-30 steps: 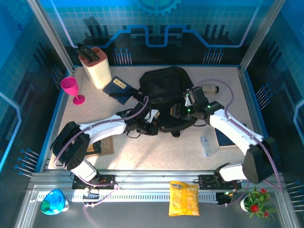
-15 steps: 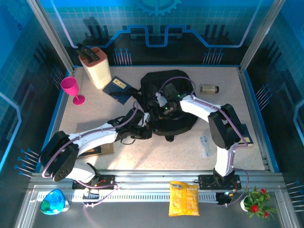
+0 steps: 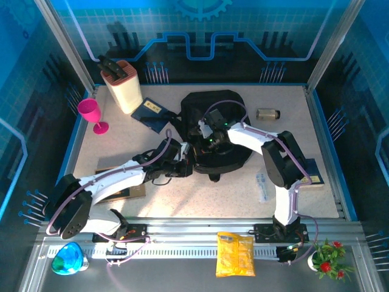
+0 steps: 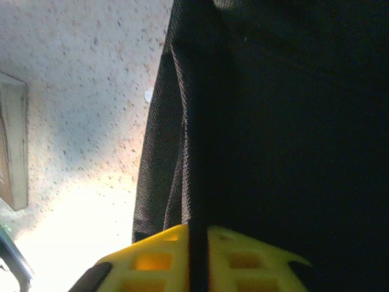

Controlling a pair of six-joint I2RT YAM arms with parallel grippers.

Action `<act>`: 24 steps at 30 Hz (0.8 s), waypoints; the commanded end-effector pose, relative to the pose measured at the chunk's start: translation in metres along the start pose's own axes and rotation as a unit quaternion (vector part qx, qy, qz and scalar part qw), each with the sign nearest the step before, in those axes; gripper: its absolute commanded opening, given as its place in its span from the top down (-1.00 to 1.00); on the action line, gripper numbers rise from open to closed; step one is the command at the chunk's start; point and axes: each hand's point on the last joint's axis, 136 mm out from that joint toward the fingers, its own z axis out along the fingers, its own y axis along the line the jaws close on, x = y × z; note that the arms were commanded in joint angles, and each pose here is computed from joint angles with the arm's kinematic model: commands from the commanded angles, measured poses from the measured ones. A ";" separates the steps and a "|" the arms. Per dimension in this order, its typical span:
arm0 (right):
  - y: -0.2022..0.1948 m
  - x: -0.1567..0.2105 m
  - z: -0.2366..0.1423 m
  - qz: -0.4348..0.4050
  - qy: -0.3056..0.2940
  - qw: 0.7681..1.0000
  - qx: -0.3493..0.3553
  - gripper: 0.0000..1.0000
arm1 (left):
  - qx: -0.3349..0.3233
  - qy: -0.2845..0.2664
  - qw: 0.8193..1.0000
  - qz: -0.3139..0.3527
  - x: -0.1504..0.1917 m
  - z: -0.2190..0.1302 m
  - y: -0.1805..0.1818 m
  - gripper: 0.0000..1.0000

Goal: Pack the student bag
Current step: Unzip the student bag at the center of the table.

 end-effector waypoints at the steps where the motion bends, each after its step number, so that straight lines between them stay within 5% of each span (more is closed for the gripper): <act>1: -0.007 -0.026 -0.030 0.028 -0.077 0.997 0.001 0.84 | -0.024 0.014 1.000 0.005 0.010 -0.008 0.012 1.00; 11: 0.012 -0.034 -0.065 0.029 -0.154 0.984 -0.082 0.85 | -0.034 0.048 0.998 -0.005 0.016 0.010 0.018 1.00; 14: 0.000 -0.024 -0.061 0.051 -0.130 0.989 -0.049 0.64 | -0.027 0.046 0.999 0.013 0.006 0.013 0.010 1.00; 19: -0.023 0.005 -0.099 0.124 -0.146 0.981 0.031 0.00 | -0.019 0.048 0.998 0.042 -0.010 0.019 0.000 1.00; 24: -0.038 0.059 -0.140 0.252 -0.145 0.952 0.093 -0.30 | -0.010 0.054 0.997 0.053 -0.018 0.027 -0.006 1.00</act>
